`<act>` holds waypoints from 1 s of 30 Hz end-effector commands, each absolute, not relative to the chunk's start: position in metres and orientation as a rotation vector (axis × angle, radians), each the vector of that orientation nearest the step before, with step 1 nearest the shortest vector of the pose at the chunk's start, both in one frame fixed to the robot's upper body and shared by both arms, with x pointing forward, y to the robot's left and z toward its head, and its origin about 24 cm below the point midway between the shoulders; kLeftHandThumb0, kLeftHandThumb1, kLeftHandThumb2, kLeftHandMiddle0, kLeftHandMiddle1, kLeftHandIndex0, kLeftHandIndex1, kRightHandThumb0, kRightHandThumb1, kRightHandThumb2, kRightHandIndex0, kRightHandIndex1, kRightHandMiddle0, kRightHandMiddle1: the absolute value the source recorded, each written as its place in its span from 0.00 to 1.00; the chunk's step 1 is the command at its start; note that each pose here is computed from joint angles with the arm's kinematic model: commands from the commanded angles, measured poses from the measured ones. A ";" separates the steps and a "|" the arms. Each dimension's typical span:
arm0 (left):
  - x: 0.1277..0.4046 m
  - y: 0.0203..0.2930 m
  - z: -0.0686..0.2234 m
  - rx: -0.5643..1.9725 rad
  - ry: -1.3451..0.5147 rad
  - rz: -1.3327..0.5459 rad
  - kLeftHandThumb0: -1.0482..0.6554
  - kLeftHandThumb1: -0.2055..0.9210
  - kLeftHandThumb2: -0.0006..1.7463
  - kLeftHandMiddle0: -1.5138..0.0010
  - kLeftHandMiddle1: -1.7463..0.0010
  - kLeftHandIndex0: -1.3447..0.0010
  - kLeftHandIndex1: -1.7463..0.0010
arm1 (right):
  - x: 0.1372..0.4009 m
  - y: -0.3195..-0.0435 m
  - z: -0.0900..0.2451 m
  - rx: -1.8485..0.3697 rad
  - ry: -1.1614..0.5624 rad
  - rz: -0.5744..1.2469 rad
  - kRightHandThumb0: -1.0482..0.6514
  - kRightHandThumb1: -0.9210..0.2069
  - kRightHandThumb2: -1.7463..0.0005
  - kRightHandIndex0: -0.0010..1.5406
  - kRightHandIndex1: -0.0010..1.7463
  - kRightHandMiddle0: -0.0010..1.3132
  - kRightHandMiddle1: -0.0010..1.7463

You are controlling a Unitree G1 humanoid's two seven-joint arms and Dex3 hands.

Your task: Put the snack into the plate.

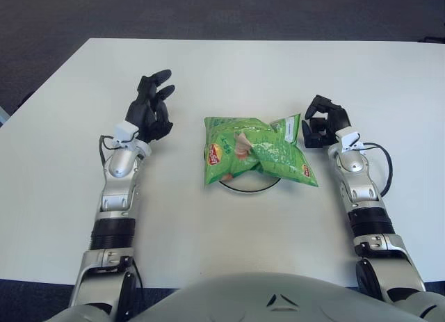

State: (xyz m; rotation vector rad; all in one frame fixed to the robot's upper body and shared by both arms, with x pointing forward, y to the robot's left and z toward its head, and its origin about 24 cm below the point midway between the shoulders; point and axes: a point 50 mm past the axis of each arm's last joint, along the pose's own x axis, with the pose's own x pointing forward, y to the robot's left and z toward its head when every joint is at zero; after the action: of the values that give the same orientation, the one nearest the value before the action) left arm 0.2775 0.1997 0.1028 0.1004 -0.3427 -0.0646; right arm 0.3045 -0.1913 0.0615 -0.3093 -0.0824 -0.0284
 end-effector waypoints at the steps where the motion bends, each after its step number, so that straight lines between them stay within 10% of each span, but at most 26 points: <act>1: 0.273 0.200 0.097 0.052 -0.311 -0.002 0.08 1.00 0.57 0.86 0.46 1.00 0.35 | 0.285 -0.195 0.019 -0.311 0.112 -0.019 0.30 0.64 0.16 0.87 1.00 0.55 1.00; 19: 0.261 0.190 0.077 -0.063 -0.176 0.130 0.13 1.00 0.60 0.77 0.27 0.97 0.12 | 0.285 -0.195 0.020 -0.320 0.111 -0.013 0.30 0.64 0.16 0.87 1.00 0.55 1.00; 28: 0.255 0.188 0.065 -0.072 -0.132 0.228 0.24 1.00 0.54 0.57 0.02 0.67 0.00 | 0.285 -0.195 0.020 -0.324 0.107 -0.014 0.30 0.64 0.16 0.87 1.00 0.55 1.00; 30: 0.254 0.187 0.064 -0.059 -0.127 0.236 0.32 0.85 0.53 0.52 0.01 0.70 0.00 | 0.285 -0.195 0.020 -0.323 0.107 -0.014 0.30 0.64 0.16 0.87 1.00 0.55 1.00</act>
State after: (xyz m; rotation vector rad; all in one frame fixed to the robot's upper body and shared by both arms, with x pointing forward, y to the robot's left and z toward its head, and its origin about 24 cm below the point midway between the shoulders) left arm 0.2663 0.1977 0.0911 -0.0160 -0.2233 0.2031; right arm 0.3037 -0.1943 0.0616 -0.3232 -0.0775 -0.0310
